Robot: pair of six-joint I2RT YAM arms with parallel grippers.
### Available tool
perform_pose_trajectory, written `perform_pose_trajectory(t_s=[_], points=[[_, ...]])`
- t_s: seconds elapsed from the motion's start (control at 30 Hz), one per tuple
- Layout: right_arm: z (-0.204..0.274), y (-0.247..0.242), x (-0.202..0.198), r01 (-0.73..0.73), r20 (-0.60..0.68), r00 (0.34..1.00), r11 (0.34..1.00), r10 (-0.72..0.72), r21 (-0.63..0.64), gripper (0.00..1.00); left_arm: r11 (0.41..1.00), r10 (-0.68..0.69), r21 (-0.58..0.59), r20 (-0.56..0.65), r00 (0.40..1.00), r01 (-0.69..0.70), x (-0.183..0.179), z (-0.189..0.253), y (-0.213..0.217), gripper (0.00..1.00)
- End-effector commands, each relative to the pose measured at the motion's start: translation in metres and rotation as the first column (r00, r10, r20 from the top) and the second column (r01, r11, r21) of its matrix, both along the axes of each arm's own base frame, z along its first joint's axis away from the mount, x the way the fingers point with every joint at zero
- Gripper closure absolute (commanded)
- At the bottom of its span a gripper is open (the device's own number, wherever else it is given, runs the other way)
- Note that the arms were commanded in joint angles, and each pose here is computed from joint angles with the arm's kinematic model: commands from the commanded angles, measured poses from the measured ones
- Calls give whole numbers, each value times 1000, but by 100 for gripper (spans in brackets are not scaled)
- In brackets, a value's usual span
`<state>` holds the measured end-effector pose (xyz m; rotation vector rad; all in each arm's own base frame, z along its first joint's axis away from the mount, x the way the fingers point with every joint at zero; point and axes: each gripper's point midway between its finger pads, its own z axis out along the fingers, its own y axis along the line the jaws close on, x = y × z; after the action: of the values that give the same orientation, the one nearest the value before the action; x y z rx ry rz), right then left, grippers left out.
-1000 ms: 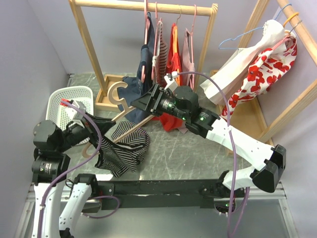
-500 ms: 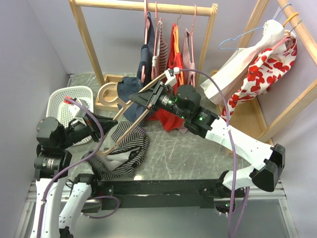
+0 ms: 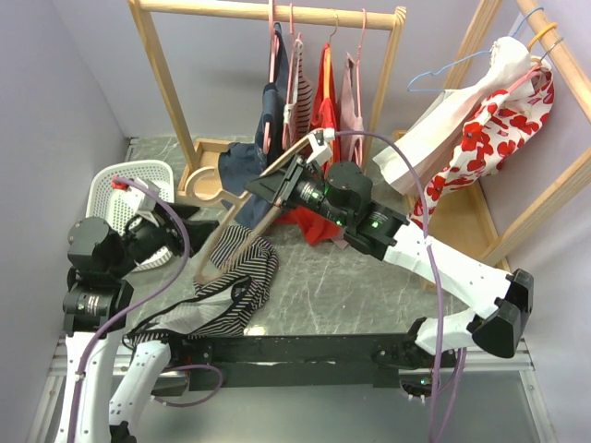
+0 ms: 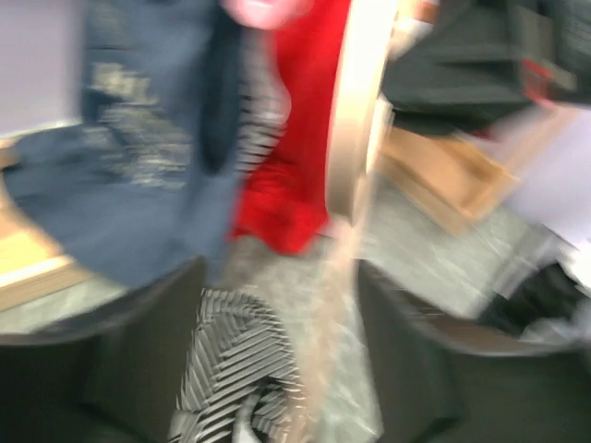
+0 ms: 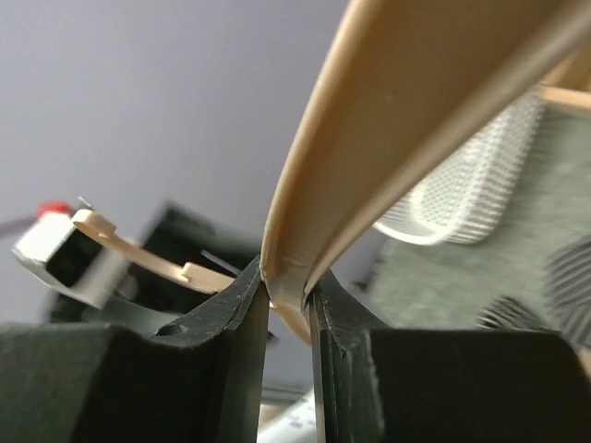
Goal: Remove the tank top from the hanger
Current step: Remove the tank top from the hanger, then pick up the tank top from the corner of the board.
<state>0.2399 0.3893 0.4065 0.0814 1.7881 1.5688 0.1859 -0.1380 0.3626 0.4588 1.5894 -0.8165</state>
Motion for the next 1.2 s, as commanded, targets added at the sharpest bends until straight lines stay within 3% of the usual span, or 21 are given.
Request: perform_pose_trajectory(t_s=[0.0, 0.03, 0.07, 0.13, 0.2, 0.27, 0.47, 0.57, 0.8, 0.87, 1.03, 1.1, 1.17], points=[[8, -31, -1, 133, 155, 981, 986, -117, -102, 100, 958, 288, 12, 22, 957, -288, 32, 16, 40, 21], [10, -35, -2, 146, 171, 977, 984, -128, -101, 100, 955, 295, 21, 4, 955, -295, 36, 13, 41, 9], [12, -41, 0, 172, 191, 970, 980, -149, -105, 100, 954, 300, 26, -17, 954, -299, 37, 9, 42, 5], [18, -56, 1, 226, 214, 957, 966, -196, -123, 100, 959, 282, 37, -36, 959, -281, 40, 3, 39, 6], [22, -67, 1, 271, 249, 941, 952, -231, -144, 100, 952, 304, 38, -62, 951, -302, 42, -2, 42, 1], [26, -92, 7, 373, 259, 909, 915, -328, -153, 100, 954, 300, 48, -74, 951, -297, 42, -6, 42, 4], [31, -163, 15, 609, 303, 782, 771, -544, -187, 100, 992, 117, 75, -194, 974, -104, 31, -31, 16, 4], [41, -187, 11, 659, 321, 741, 732, -590, -173, 100, 995, 77, 79, -317, 945, -55, 36, -54, 10, 3], [53, -201, 2, 668, 332, 726, 732, -602, -134, 100, 997, 16, 76, -497, 868, 25, 45, -97, -8, 2], [52, -199, 2, 660, 331, 733, 739, -595, -134, 100, 991, 81, 134, -547, 833, -9, 50, -115, -10, 1], [53, -197, 1, 650, 335, 741, 748, -582, -135, 100, 969, 44, 214, -636, 771, 121, 33, -149, -53, 5], [55, -200, -1, 652, 336, 738, 747, -586, -132, 100, 963, 65, 240, -649, 758, 123, 32, -163, -61, 4], [55, -201, -1, 654, 336, 736, 746, -587, -129, 100, 945, 182, 320, -684, 707, 66, 36, -186, -53, 4]])
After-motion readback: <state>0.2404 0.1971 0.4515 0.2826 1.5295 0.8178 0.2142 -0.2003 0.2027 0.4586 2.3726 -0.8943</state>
